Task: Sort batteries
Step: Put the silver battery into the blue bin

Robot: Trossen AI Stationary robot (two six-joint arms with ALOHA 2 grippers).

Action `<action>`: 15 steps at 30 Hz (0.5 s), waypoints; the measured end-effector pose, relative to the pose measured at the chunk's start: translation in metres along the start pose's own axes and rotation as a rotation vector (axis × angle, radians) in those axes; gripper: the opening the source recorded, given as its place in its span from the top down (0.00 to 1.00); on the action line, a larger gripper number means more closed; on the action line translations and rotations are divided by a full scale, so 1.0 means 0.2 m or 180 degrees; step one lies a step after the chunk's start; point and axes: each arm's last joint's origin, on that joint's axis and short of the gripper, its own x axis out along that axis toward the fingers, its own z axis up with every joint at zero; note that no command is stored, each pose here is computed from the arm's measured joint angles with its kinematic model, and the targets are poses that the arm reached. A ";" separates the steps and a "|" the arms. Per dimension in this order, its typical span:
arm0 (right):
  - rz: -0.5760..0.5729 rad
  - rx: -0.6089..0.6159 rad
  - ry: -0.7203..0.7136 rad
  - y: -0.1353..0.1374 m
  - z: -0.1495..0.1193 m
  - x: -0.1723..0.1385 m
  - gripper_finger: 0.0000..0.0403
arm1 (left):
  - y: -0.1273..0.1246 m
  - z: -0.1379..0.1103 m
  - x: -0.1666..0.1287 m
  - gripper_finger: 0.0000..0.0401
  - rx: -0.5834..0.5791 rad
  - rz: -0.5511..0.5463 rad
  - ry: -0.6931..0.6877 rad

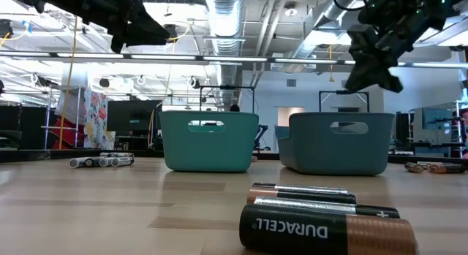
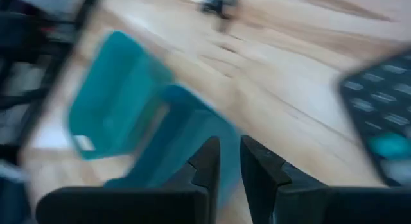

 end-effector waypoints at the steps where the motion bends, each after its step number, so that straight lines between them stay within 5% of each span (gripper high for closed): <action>1: -0.0115 0.0025 0.0033 0.00 0.00 -0.01 0.83 | 0.00 0.00 0.00 0.72 0.0023 -0.0001 0.0001; 9: -0.0822 0.0459 0.0922 -0.09 0.03 -0.06 0.87 | 0.00 -0.01 0.00 0.72 0.0322 0.0011 0.0085; 15: -0.1020 0.0419 0.1567 -0.19 0.04 0.01 0.85 | 0.00 -0.01 0.00 0.72 0.0449 0.0009 0.0082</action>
